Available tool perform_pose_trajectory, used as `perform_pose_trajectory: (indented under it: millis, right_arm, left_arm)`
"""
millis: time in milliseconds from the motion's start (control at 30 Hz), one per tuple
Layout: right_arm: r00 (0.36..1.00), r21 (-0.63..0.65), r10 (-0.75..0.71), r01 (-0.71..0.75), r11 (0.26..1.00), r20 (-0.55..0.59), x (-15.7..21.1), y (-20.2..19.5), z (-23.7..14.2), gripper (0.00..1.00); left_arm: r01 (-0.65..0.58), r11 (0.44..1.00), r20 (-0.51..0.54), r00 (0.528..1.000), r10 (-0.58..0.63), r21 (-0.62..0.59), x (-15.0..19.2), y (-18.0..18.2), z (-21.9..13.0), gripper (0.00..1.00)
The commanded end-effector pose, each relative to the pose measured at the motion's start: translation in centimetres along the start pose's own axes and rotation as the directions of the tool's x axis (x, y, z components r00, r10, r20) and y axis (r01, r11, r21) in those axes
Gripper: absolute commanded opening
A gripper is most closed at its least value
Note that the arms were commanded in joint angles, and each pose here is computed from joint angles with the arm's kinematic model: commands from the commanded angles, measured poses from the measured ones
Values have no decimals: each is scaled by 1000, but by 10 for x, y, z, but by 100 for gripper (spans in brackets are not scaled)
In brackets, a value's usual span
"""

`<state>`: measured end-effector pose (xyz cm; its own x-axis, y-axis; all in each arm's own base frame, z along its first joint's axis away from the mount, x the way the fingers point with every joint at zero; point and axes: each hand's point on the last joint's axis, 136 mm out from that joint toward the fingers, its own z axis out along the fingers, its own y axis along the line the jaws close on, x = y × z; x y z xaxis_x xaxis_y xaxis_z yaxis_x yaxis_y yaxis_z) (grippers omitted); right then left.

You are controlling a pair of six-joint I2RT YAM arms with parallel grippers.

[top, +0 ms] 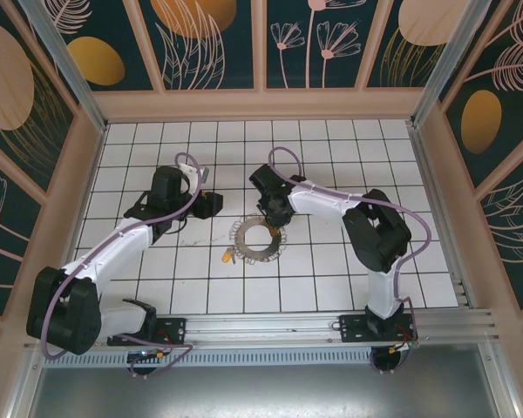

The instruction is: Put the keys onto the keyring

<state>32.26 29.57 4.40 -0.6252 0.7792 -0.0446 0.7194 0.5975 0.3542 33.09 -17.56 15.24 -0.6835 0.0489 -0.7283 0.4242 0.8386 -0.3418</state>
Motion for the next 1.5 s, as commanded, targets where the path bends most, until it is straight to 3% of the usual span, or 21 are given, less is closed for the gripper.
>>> perform_pose_trajectory:
  millis: [0,800,900,1467]
  right_arm:
    - [997,36,78,-79,996,18,-4,1,-5,36]
    - [991,128,120,-126,984,53,0,-20,20,27]
    - [992,122,117,-123,985,56,-1,-19,19,21]
    - [990,117,102,-113,987,96,-9,-20,27,21]
  left_arm:
    - [11,999,1,1000,-12,32,3,-4,-3,58]
    - [13,995,16,1000,-15,99,0,-17,-7,56]
    - [12,994,18,1000,-14,104,0,-18,-7,56]
    - [11,994,29,999,-14,108,-1,-19,-9,55]
